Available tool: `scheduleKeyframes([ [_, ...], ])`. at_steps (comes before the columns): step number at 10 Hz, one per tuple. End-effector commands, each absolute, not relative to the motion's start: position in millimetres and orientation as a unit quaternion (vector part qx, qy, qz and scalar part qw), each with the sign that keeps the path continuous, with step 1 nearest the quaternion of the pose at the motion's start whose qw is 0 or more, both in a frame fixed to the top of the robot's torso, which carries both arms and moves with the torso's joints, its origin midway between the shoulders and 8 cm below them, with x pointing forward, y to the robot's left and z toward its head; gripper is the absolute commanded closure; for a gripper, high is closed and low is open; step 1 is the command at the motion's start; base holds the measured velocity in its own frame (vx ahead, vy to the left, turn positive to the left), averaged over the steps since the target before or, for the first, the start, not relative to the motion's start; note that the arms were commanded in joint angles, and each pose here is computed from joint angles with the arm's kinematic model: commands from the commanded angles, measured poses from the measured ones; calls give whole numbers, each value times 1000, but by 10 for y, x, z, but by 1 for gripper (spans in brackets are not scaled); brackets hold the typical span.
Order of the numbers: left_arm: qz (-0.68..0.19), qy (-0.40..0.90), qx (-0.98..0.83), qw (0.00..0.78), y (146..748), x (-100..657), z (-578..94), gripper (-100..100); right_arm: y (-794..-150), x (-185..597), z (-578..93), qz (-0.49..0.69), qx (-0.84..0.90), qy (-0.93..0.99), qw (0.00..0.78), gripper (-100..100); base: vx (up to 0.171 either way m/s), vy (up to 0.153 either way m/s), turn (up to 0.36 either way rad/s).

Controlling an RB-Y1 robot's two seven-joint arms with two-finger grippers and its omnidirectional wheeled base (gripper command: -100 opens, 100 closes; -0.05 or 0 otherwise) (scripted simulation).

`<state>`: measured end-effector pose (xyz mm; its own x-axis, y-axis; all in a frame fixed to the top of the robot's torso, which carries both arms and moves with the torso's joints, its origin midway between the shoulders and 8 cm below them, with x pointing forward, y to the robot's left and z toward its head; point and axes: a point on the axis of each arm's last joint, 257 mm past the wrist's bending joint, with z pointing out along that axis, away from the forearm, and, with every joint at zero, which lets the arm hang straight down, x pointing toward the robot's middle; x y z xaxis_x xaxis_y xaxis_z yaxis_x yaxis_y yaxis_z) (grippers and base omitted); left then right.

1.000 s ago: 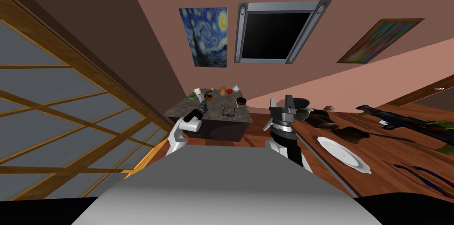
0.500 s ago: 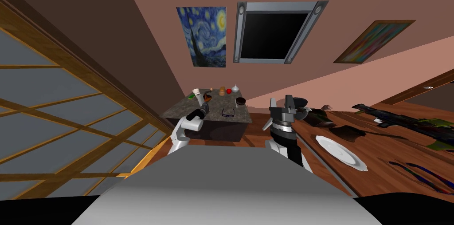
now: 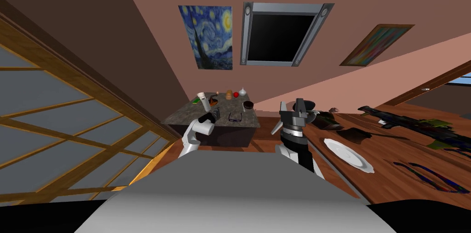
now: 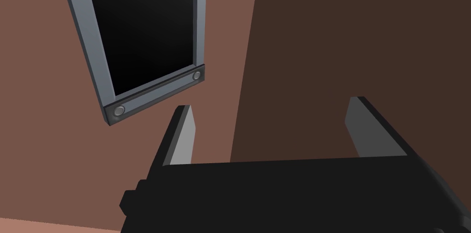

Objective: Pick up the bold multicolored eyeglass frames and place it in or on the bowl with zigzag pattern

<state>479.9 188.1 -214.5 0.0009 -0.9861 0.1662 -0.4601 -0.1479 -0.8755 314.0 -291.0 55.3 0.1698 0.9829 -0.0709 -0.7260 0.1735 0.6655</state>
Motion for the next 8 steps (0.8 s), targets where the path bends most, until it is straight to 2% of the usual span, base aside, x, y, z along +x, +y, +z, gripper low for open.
scheduleKeyframes([
  [1,-404,577,-643,300,1808,4756,-2244,-100,-2910,3140,553,592,252,255,722,0,25,-19,-36],
  [8,-366,601,-671,233,1425,4562,-2563,-100,-2910,3140,553,592,252,255,722,0,22,-17,-41],
])
